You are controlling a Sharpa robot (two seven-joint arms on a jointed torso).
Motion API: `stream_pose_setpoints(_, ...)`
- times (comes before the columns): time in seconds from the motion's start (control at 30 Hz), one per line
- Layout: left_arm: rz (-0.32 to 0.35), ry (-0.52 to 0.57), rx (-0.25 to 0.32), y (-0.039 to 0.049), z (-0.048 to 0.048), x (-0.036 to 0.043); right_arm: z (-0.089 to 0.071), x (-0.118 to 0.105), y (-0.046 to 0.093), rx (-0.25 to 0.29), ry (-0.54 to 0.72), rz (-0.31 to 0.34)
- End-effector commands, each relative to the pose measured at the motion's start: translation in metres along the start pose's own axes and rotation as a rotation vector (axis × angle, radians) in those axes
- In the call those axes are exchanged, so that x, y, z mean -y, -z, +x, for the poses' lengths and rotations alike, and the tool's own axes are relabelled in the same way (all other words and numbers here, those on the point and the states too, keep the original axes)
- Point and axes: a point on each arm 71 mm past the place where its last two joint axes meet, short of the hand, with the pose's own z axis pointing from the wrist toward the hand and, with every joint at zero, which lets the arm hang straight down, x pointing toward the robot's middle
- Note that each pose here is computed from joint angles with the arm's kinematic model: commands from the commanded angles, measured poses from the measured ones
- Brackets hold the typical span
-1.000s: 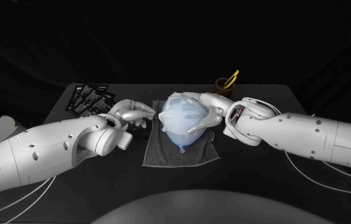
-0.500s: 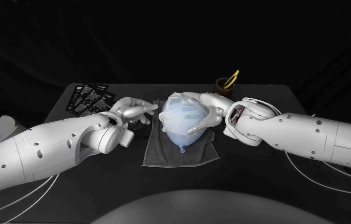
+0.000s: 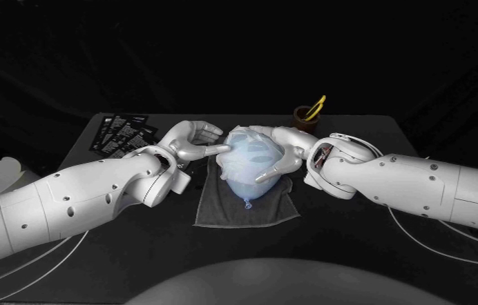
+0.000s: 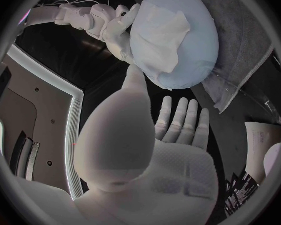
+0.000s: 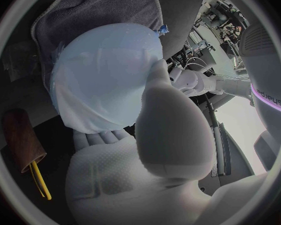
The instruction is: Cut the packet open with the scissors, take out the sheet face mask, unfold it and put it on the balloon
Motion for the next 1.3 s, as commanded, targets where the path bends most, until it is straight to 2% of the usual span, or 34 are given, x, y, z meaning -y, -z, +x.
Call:
stream_pose_setpoints(0.03, 0.062, -0.056, -0.033, -0.0023, 0.0036, 0.0053, 0.011, 0.002, 0.001, -0.065, 0.000, 0.014)
stream_pose_setpoints(0.5, 0.002, -0.064, -0.032, -0.0098, 0.0046, 0.0002, 0.012, 0.001, 0.001, -0.067, -0.001, 0.013)
stream_pose_setpoints(0.9, -0.037, -0.024, -0.009, -0.0113, 0.0011, -0.0036, 0.012, 0.001, 0.001, -0.067, -0.002, 0.014)
stream_pose_setpoints(1.3, -0.071, -0.032, -0.016, -0.0122, -0.0009, -0.0077, 0.012, 0.002, 0.001, -0.067, -0.002, 0.014)
